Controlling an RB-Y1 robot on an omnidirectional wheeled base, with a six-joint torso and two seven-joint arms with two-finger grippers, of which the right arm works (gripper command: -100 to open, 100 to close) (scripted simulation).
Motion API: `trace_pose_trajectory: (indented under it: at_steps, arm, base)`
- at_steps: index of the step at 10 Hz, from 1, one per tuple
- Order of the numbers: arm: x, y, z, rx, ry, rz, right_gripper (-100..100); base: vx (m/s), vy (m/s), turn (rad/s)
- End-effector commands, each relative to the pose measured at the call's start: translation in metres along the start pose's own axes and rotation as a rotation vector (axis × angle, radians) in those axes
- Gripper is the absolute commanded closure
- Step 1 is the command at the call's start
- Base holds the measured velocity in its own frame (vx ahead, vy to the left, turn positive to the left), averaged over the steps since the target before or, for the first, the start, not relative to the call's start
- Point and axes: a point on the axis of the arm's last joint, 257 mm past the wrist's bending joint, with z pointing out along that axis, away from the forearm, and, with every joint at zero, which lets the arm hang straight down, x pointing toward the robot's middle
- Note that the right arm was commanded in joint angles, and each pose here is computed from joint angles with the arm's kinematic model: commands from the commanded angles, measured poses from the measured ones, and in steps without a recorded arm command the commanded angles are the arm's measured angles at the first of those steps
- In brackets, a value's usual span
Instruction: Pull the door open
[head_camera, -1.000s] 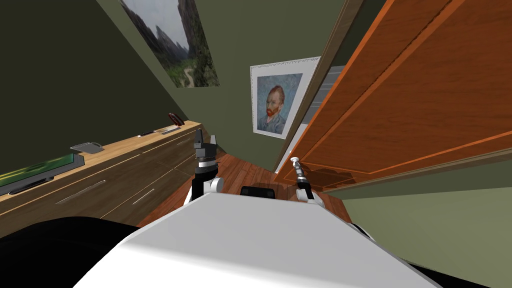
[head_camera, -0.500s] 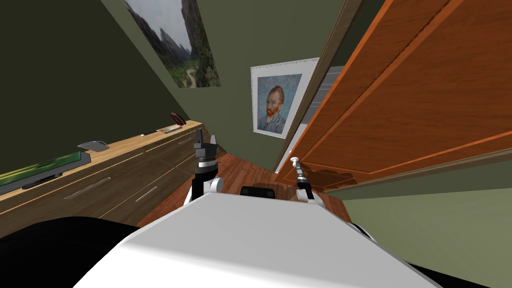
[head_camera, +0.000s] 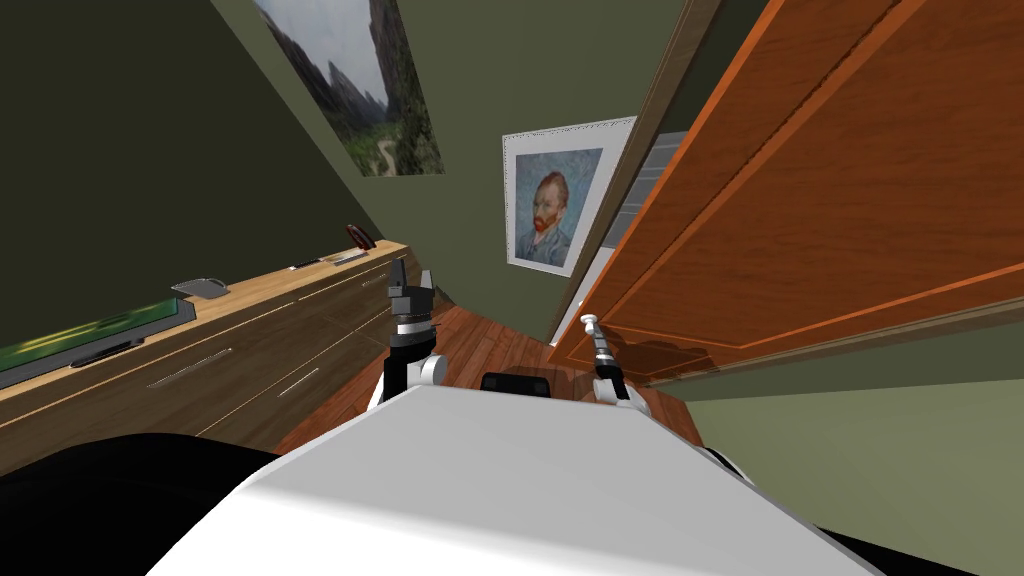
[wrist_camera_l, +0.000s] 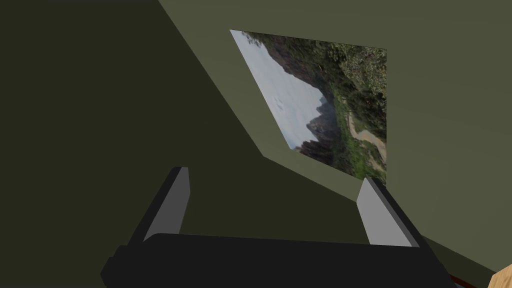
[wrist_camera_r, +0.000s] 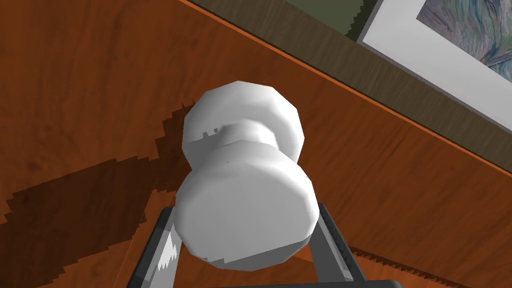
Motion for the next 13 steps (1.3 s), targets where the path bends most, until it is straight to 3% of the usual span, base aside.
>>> trace_pose_trajectory:
  at_steps: [1, 13]
  arm:
    - [0.0059, 0.0011, -0.0002, 0.000, 0.008, 0.039, 100]
    - [0.0034, 0.0005, -0.0025, 0.001, 0.002, 0.337, 100]
  base:
    - [-0.021, -0.012, 0.012]
    - [-0.025, -0.011, 0.027]
